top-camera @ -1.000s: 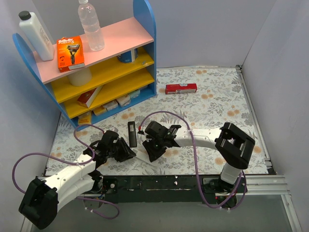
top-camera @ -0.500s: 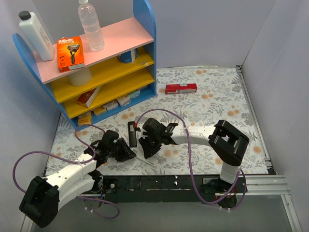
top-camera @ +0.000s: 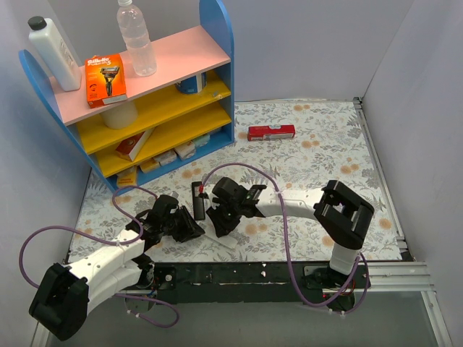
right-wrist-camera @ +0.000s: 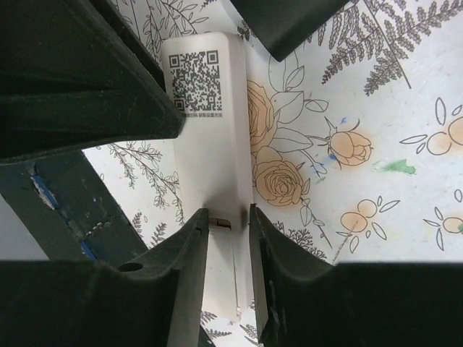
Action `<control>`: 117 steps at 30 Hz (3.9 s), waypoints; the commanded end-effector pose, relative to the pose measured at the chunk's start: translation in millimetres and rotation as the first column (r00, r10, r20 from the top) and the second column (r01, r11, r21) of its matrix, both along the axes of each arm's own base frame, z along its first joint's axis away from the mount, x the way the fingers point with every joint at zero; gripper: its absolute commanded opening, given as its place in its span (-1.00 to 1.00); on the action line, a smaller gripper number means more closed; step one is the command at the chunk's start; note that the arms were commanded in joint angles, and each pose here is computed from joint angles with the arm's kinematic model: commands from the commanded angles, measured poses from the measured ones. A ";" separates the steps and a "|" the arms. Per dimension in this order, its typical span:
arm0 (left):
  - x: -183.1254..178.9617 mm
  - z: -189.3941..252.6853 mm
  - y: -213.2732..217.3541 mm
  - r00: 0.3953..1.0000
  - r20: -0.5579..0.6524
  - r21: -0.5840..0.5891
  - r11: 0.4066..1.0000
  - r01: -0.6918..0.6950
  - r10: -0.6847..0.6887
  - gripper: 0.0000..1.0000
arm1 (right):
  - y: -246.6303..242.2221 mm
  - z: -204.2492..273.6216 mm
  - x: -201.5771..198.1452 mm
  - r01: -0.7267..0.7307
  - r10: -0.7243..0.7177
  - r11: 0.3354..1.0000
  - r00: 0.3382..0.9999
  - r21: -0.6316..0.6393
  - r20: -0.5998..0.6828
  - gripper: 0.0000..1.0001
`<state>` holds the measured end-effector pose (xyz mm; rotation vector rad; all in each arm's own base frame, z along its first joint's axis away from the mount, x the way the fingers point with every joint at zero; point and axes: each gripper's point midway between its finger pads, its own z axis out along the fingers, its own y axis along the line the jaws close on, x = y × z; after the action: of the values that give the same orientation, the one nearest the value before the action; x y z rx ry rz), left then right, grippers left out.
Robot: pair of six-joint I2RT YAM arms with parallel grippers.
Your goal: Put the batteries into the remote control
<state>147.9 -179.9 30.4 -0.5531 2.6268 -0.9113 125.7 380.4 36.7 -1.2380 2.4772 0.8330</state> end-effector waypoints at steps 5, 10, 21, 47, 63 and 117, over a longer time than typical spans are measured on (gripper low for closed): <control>16.2 16.1 0.7 0.996 0.070 -0.004 0.999 -0.049 0.049 -0.41 | 8.9 31.3 26.5 -0.004 0.000 1.000 0.985 0.019 0.172 -0.18; 19.9 20.0 1.1 0.995 0.080 0.004 0.999 -0.054 0.053 -0.27 | 14.0 55.3 30.7 0.006 -0.017 0.998 0.981 0.060 0.193 -0.12; 36.4 38.9 10.0 0.987 0.149 0.078 0.994 -0.079 0.066 0.13 | -39.9 58.9 16.0 0.403 -0.400 0.913 0.915 -0.069 0.047 -0.07; 45.2 19.7 -13.8 0.979 0.124 0.130 0.981 0.145 -0.161 0.38 | -74.7 29.9 -30.1 0.543 -0.547 0.837 0.831 -0.063 -0.106 -0.05; -2.0 6.2 -18.3 0.983 -0.039 0.001 0.983 0.182 -0.182 0.10 | -93.8 29.1 -28.8 0.654 -0.662 0.750 0.742 -0.103 -0.105 -0.09; -19.7 12.1 -17.5 0.983 -0.035 -0.063 0.982 0.179 -0.181 0.24 | -82.7 18.5 -2.0 0.730 -0.726 0.656 0.680 -0.191 0.103 -0.07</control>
<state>129.7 -197.4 40.1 -0.3735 2.7388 -1.0354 118.5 294.6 45.1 -0.2157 2.7642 0.3520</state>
